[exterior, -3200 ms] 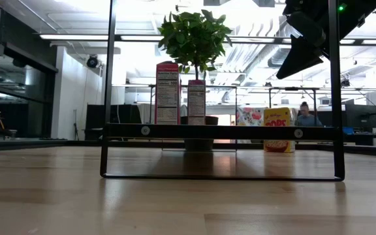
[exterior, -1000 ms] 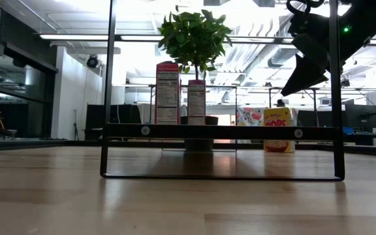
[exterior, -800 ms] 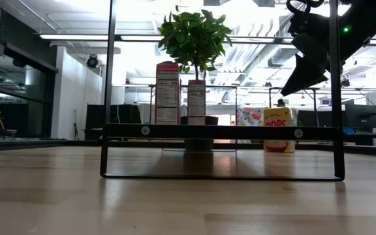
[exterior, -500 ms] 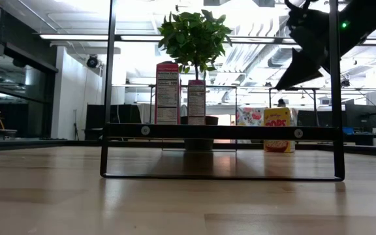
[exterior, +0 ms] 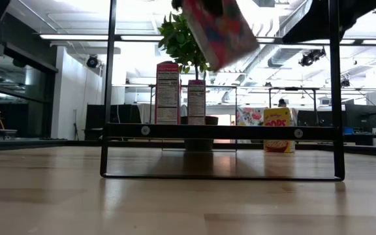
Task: Stack cereal on shelf
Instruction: Put the red cereal box on the shelf aligned with the other red cereal box
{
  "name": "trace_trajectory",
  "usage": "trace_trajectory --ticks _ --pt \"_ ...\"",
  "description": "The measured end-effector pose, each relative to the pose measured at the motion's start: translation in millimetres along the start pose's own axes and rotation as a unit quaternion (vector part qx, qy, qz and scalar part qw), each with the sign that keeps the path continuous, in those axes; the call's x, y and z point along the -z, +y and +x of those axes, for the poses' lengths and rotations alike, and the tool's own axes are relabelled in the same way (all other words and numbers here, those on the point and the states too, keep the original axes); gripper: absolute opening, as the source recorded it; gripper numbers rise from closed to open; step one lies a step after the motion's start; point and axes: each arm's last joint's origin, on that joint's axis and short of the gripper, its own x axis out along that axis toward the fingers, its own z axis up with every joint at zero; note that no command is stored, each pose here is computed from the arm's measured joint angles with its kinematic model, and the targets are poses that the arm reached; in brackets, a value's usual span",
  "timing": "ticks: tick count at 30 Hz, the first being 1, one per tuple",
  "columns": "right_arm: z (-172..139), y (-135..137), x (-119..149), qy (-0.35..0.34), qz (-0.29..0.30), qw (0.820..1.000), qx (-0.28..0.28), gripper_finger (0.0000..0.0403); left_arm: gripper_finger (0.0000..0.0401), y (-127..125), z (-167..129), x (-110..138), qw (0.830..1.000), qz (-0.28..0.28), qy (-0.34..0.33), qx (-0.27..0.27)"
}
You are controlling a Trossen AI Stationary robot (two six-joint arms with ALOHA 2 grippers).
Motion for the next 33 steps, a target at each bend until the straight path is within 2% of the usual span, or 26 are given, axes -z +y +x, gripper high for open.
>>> trace_trajectory --ticks 5,8,16,21,33 --pt "-13 -1 -4 -0.014 0.009 1.000 -0.024 0.0000 0.0154 4 41 0 0.999 -0.001 0.048 -0.022" --pt "-15 0 -3 -0.017 0.007 0.999 -0.028 0.0000 0.0154 7 57 2 0.997 0.000 0.077 -0.032" --pt "-15 0 -2 -0.016 0.009 0.999 -0.027 0.0000 0.0154 17 64 4 0.994 0.010 0.102 -0.041" --pt "-15 0 -2 -0.015 0.016 0.999 -0.027 0.0000 0.0156 18 65 4 0.994 0.015 0.110 -0.013" --pt "-15 0 -2 -0.015 0.015 0.999 -0.027 0.0000 0.0193 40 69 -1 0.994 0.000 0.106 -0.029"
